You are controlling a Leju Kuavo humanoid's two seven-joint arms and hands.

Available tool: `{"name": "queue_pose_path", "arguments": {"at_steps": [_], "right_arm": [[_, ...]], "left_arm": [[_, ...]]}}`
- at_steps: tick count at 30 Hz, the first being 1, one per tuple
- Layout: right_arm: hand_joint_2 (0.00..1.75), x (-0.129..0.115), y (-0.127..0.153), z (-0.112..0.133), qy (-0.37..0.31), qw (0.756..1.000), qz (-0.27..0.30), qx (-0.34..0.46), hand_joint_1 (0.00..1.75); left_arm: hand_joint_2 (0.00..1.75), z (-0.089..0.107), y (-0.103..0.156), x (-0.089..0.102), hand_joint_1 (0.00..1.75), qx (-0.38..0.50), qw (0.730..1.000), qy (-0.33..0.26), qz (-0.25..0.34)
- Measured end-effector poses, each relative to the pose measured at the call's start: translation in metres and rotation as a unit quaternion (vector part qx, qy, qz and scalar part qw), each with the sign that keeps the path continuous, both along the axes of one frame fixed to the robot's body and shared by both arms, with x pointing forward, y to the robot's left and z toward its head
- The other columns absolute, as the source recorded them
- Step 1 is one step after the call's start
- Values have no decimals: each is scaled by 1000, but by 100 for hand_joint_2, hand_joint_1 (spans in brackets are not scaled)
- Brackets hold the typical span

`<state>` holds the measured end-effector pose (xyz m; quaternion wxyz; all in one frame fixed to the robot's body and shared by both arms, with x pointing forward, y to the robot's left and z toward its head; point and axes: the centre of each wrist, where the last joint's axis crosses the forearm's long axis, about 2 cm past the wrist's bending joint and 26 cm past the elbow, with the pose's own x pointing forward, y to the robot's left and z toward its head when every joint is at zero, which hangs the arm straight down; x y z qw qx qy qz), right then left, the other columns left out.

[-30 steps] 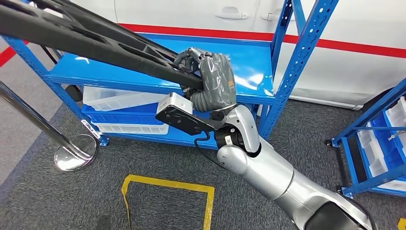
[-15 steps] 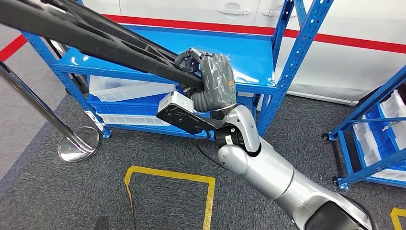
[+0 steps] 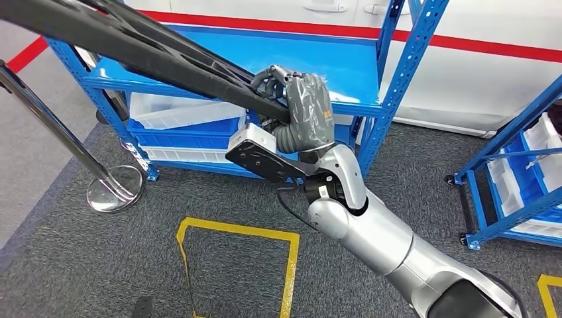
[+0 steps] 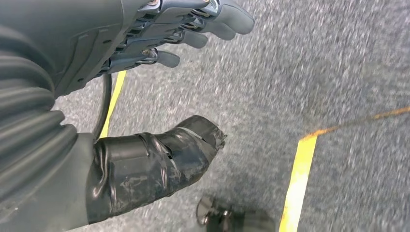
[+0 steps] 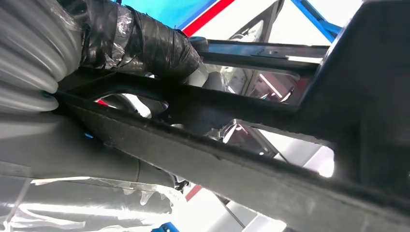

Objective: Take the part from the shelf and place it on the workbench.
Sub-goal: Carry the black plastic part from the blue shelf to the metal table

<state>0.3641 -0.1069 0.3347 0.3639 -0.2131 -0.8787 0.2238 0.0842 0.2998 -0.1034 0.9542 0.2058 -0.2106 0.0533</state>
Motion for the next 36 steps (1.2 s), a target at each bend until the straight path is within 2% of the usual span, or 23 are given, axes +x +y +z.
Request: {"name": "queue_pose_path", "arguments": {"at_steps": [21, 36], "right_arm": [[175, 2, -4, -4, 22, 1000, 7, 11, 175], [175, 2, -7, -5, 11, 1000, -2, -1, 175]], "left_arm": [[175, 0, 2, -1, 0, 15, 1000, -1, 2], [175, 0, 5, -1, 0, 17, 1000, 2, 2]]}}
